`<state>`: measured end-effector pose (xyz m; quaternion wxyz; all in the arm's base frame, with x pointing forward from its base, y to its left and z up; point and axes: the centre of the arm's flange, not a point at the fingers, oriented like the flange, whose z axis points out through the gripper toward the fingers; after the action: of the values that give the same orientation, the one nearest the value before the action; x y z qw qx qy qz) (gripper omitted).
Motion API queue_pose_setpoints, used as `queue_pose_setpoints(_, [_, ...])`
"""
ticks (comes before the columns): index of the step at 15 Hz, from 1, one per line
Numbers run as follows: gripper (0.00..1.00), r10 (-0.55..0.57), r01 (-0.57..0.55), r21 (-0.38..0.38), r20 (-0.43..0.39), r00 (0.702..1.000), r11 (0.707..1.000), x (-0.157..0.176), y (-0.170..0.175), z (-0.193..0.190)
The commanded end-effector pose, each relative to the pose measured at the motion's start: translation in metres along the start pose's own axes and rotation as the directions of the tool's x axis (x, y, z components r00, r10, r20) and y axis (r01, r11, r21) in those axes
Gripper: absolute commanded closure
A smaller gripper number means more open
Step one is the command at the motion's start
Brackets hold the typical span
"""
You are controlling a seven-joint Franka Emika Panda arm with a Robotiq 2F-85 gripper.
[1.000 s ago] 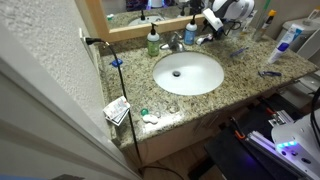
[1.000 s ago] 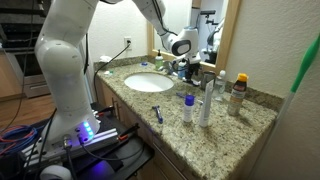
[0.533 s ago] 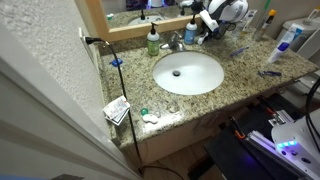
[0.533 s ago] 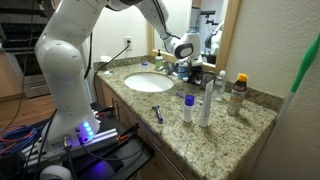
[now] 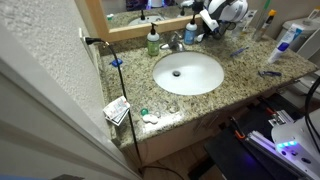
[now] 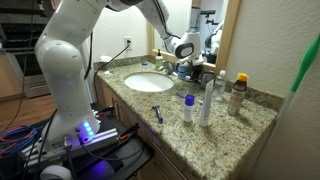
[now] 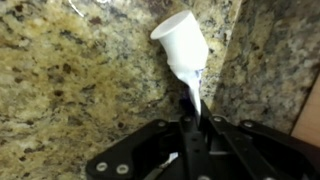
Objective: Take the toothbrush from the cup and put it on the counter, then pick the toothpaste and put it in the cup
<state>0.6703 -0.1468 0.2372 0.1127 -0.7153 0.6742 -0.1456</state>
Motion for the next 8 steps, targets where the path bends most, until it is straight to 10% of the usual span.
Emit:
queue_pose_setpoints(1, [0.98,-0.094,0.095,0.019,-0.017,0.995,0.995,-0.004,0.012,-0.035])
queue_pose_setpoints(8, [0.99,-0.388,0.389,0.005,-0.074,0.919,0.921,-0.007,0.053,-0.137])
